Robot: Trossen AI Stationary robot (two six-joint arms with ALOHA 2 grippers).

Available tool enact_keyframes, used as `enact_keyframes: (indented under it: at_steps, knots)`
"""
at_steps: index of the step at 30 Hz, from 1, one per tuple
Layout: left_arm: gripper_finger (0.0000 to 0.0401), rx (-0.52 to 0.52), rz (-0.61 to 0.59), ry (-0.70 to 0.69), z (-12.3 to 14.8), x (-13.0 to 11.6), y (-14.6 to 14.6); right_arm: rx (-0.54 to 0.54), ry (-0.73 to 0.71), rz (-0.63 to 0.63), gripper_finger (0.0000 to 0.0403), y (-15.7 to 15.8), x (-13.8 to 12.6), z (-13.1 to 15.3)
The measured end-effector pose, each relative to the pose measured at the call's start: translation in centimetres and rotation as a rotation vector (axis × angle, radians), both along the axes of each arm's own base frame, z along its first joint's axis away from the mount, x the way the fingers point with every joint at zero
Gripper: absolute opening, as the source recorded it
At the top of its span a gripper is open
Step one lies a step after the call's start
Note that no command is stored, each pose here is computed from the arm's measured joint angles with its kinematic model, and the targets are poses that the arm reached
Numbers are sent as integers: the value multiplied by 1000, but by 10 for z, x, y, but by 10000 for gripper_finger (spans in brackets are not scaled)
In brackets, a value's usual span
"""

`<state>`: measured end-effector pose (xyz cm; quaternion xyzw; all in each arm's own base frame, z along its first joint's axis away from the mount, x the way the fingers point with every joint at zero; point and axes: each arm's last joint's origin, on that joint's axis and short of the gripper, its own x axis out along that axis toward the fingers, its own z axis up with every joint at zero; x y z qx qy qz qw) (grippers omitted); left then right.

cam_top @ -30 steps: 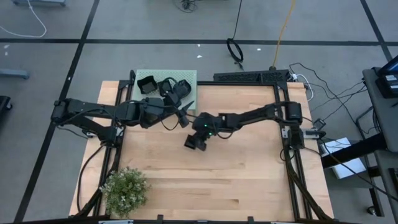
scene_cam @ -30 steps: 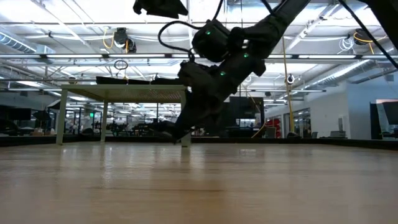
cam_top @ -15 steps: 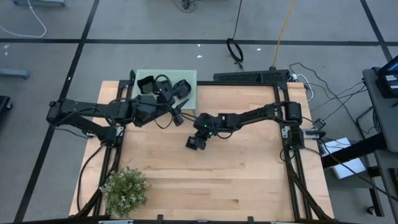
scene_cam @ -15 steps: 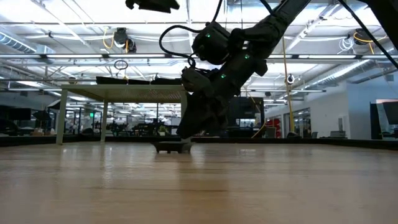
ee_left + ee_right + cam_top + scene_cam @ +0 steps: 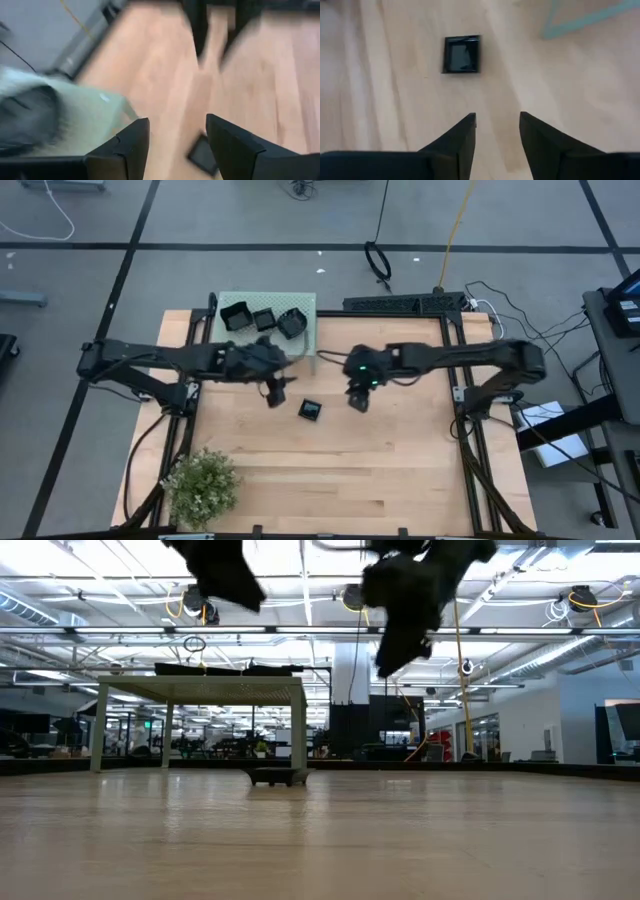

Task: Pick & Place Mini shaped plates
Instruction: Stack the square plate on top of the square plate on the shelf

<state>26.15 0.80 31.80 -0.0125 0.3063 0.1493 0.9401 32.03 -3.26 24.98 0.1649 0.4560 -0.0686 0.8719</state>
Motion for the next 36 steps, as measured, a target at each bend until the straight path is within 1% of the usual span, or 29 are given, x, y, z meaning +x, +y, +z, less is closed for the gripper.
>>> enact_keyframes:
  at_steps: [2, 5, 7, 8, 10, 13, 15, 17, 22, 24, 27, 30, 36]
  knots:
    - [200, -36, -21, 73, -12, 4, -1, -55, 14, -36, 138, 1, -20, 13]
    - [200, -65, -50, 112, -27, 20, -2, -141, 33, -117, 138, 1, -58, 28]
    - [200, -82, -65, 180, -44, 30, -3, -171, -3, -184, 137, 3, -83, 35]
    - [200, -90, -74, 188, -50, 36, -3, -183, -21, -217, 137, 4, -96, 36]
    - [200, -105, -88, 221, -63, 45, -4, -187, -66, -280, 135, 6, -120, 32]
    - [200, -120, -113, 261, -82, 58, -6, -166, -179, -366, 135, 10, -150, 20]
    - [200, -107, -149, 316, -96, 63, -9, -129, -260, -390, 135, 13, -164, 6]
    - [200, -74, -207, 334, -106, 70, -14, -102, -324, -399, 134, 15, -177, -9]
    - [200, 38, -374, 412, -129, 79, -27, -83, -471, -368, 134, 21, -193, -43]
    - [200, 65, -418, 441, -138, 82, -32, -92, -526, -349, 134, 22, -196, -51]
    - [200, 82, -457, 485, -151, 84, -39, -126, -571, -308, 134, 23, -199, -62]
    - [200, 86, -467, 522, -165, 87, -43, -175, -597, -293, 134, 23, -201, -69]
    - [200, 78, -368, 564, -182, 89, -44, -248, -610, -273, 134, 22, -202, -76]
